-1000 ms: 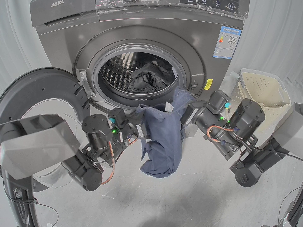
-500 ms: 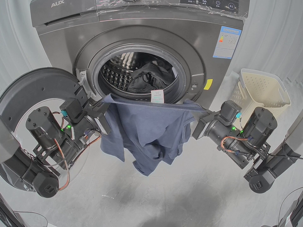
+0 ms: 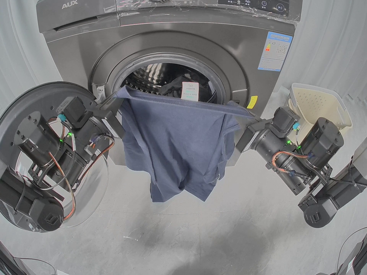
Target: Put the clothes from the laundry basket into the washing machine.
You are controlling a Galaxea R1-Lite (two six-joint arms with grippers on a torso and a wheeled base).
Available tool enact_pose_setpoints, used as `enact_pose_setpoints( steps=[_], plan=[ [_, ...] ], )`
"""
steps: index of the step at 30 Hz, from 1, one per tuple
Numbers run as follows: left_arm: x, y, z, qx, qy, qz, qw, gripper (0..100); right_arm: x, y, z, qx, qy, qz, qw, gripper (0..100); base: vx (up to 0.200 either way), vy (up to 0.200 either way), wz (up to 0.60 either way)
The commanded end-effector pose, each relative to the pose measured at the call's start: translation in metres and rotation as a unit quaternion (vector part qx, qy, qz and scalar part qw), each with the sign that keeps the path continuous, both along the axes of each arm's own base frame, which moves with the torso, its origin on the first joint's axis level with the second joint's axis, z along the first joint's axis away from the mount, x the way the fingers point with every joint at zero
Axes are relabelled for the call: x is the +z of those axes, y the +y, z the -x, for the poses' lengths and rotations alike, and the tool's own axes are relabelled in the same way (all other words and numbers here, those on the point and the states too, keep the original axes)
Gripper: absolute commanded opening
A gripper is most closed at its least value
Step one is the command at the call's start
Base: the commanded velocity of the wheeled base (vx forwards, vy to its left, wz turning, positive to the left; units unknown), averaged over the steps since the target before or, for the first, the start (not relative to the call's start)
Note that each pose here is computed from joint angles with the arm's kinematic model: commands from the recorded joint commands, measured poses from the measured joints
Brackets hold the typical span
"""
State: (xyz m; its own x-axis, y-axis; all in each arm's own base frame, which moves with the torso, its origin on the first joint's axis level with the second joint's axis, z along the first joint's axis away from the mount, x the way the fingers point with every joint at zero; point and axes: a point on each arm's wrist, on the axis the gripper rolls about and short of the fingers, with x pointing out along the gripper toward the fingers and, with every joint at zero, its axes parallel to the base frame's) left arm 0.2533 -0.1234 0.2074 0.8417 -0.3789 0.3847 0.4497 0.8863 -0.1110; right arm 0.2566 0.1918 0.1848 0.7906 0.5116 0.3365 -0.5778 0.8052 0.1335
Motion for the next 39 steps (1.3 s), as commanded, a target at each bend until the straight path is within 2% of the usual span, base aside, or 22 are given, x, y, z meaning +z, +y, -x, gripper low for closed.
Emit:
enact_pose_setpoints(
  steps=[1,9,11,16,21,30,32,37,39],
  plan=[
    [0.017,0.003,0.005,0.004,-0.028,0.016,0.9995,0,0.011,0.001,-0.003,-0.011,-0.016,-0.017,0.9997,0,0.000,0.000,0.00],
    [0.019,0.005,0.008,0.006,-0.031,0.017,0.9993,0,0.024,0.001,-0.005,-0.024,-0.032,-0.038,0.9985,0,0.000,0.000,0.00],
    [0.022,0.006,0.011,0.007,-0.035,0.020,0.9992,0,0.033,-0.001,0.000,-0.034,-0.039,-0.053,0.9973,0,0.000,0.000,0.00],
    [0.026,0.006,0.009,0.009,-0.043,0.023,0.9988,0,0.037,0.001,0.000,-0.035,-0.046,-0.057,0.9967,0,0.000,0.000,0.00],
    [0.024,0.015,0.002,0.037,-0.039,0.025,0.9983,0,0.028,-0.008,-0.008,-0.054,-0.034,-0.045,0.9969,0,0.000,0.000,0.00],
    [0.030,0.012,0.006,0.029,-0.050,0.030,0.9978,0,0.040,-0.010,0.001,-0.055,-0.047,-0.059,0.9957,0,0.000,0.000,0.00],
    [0.026,0.011,0.008,0.024,-0.043,0.025,0.9985,0,0.038,-0.009,0.002,-0.053,-0.044,-0.057,0.9960,0,0.000,0.000,0.00],
    [0.001,0.015,0.016,0.019,0.002,-0.002,0.9998,0,0.025,-0.012,0.006,-0.052,-0.021,-0.041,0.9976,0,0.000,0.000,0.00],
    [-0.001,0.015,0.017,0.018,0.006,-0.005,0.9998,0,0.025,-0.012,0.006,-0.052,-0.022,-0.040,0.9976,0,0.000,0.000,0.00]
  ],
)
